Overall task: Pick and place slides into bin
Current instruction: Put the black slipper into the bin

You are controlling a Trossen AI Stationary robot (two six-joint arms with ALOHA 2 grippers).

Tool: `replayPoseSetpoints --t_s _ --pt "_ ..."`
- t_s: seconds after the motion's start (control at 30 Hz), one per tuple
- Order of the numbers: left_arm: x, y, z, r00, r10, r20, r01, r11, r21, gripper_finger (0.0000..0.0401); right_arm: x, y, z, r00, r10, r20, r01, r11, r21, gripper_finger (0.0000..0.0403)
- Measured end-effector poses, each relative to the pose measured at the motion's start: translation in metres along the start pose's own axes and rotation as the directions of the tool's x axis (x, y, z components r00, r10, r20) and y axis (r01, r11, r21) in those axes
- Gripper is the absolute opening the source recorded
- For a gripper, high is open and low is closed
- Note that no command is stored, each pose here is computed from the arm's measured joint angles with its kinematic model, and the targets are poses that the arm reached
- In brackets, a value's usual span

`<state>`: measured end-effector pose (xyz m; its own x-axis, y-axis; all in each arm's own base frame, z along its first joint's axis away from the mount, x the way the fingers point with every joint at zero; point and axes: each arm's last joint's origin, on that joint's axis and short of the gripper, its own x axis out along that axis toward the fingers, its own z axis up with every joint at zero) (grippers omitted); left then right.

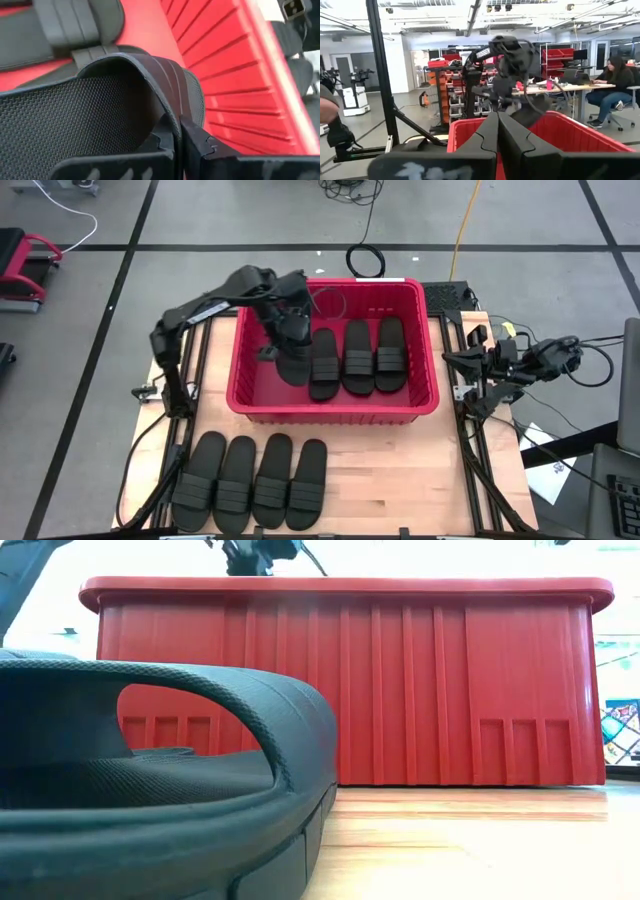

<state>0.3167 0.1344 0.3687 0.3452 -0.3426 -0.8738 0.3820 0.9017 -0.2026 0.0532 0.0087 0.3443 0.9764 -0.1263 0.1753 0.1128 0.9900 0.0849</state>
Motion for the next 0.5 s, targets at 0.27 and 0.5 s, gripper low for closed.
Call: replayPoseSetpoints --t_s 0.27,0.5 --pt "0.011 0.045 -0.019 0.997 -0.060 0.049 0.063 0.996 -0.064 0.0001 0.001 0.001 0.000 1.000 0.002 -0.003 -0.002 0.999 0.053 0.0000" --pt "0.016 0.055 -0.031 0.981 -0.142 0.134 0.153 0.986 -0.074 0.0001 0.004 0.002 -0.007 1.000 -0.024 -0.020 0.025 0.999 0.048 0.0000"
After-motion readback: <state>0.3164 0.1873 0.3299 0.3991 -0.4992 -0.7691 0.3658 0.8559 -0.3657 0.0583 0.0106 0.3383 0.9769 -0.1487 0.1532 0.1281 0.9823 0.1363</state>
